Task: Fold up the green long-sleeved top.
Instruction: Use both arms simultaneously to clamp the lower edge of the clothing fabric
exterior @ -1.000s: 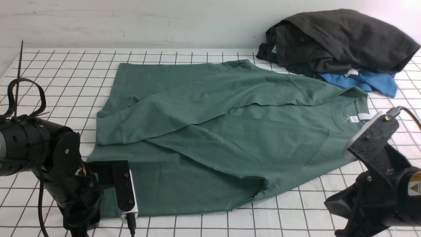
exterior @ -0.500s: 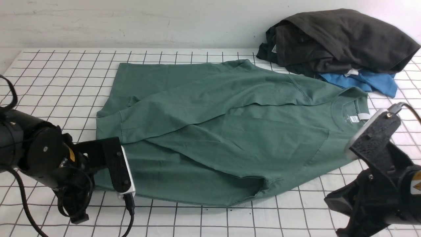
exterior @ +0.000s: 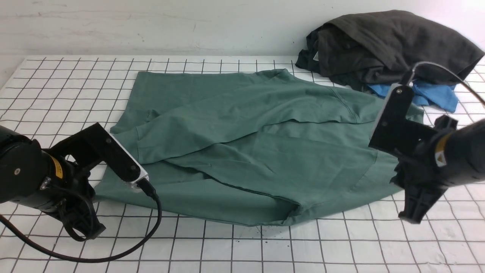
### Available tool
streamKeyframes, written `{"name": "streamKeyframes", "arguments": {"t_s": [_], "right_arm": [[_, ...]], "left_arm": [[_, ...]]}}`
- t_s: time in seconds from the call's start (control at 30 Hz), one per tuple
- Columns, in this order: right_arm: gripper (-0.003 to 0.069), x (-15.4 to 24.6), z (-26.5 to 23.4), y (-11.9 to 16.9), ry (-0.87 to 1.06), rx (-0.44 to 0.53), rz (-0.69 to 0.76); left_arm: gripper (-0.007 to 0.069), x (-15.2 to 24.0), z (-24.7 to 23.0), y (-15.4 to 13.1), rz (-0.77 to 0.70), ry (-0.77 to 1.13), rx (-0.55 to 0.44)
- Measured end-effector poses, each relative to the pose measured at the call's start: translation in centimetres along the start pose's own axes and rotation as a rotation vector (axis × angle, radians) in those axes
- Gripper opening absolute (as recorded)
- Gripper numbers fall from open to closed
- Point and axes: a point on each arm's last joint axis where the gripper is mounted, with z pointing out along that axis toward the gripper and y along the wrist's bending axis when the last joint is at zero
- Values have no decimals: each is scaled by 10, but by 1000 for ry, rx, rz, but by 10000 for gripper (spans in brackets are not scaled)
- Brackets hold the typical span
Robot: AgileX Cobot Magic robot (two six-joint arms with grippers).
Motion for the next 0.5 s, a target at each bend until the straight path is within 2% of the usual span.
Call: {"name": "streamKeyframes", "arguments": {"t_s": [0.07, 0.17, 0.4, 0.5], "right_arm": [[287, 6, 30, -5, 88, 15, -55], [340, 14, 59, -5, 170, 4, -128], [350, 13, 101, -2, 153, 5, -206], [321, 13, 113, 1, 149, 19, -205]], "left_arm": [[-6, 0, 0, 0, -21, 1, -3], [-6, 0, 0, 0, -28, 3, -4], [-6, 0, 0, 0, -29, 3, -4], [-6, 0, 0, 0, -32, 2, -3]]}}
